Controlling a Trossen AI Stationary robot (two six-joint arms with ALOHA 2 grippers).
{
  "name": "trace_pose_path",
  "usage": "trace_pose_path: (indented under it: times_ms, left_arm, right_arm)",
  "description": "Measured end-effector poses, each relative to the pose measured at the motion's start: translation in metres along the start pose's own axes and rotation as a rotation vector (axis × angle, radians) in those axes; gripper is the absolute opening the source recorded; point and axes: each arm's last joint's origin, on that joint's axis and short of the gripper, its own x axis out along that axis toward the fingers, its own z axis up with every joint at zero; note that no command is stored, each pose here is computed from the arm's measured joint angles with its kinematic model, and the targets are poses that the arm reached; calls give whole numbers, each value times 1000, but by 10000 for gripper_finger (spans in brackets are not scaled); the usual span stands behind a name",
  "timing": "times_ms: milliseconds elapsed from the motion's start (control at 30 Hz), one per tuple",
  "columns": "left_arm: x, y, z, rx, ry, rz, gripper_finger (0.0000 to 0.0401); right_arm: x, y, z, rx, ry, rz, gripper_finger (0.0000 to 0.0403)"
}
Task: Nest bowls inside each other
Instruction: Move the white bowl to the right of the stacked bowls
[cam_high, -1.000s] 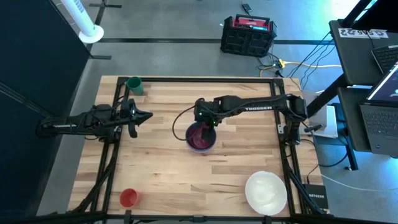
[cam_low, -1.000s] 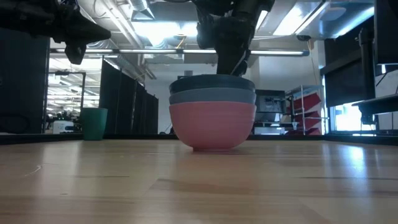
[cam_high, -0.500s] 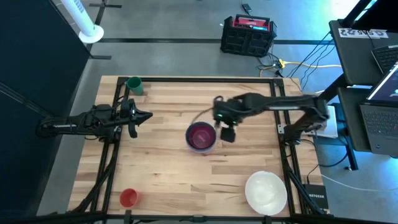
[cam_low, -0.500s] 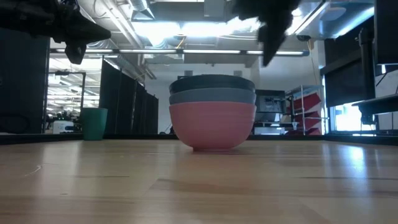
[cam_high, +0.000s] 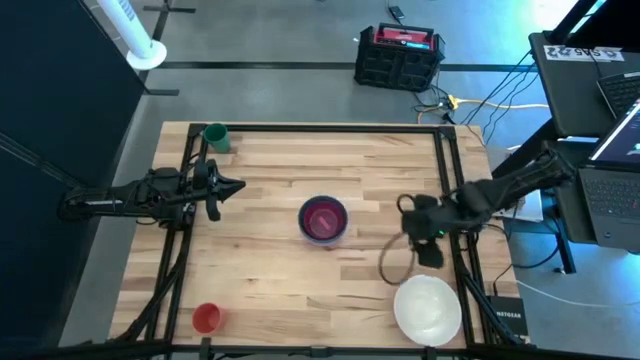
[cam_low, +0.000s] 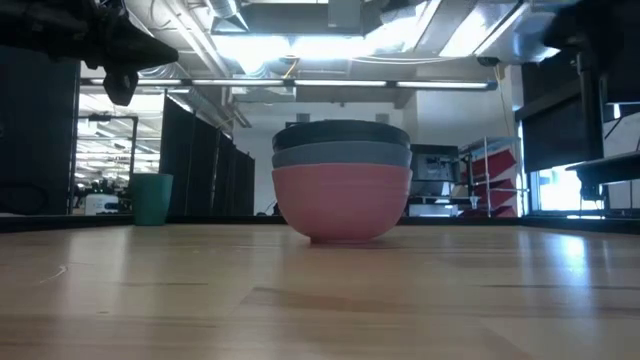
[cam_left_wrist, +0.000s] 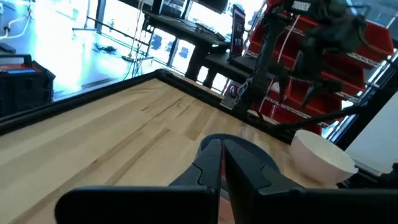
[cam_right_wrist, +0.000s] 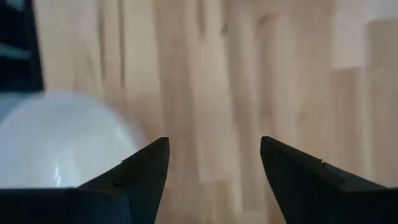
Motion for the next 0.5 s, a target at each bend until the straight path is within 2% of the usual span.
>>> trace_pose_path:
  times_ms: [233, 500]
  left_arm:
    - [0, 0, 0, -43, 0, 0, 0]
    - [0, 0, 0, -44, 0, 0, 0]
  right_arm:
    - [7, 21, -37, -95, 98, 82, 237]
    - [23, 38, -39, -127, 92, 70, 237]
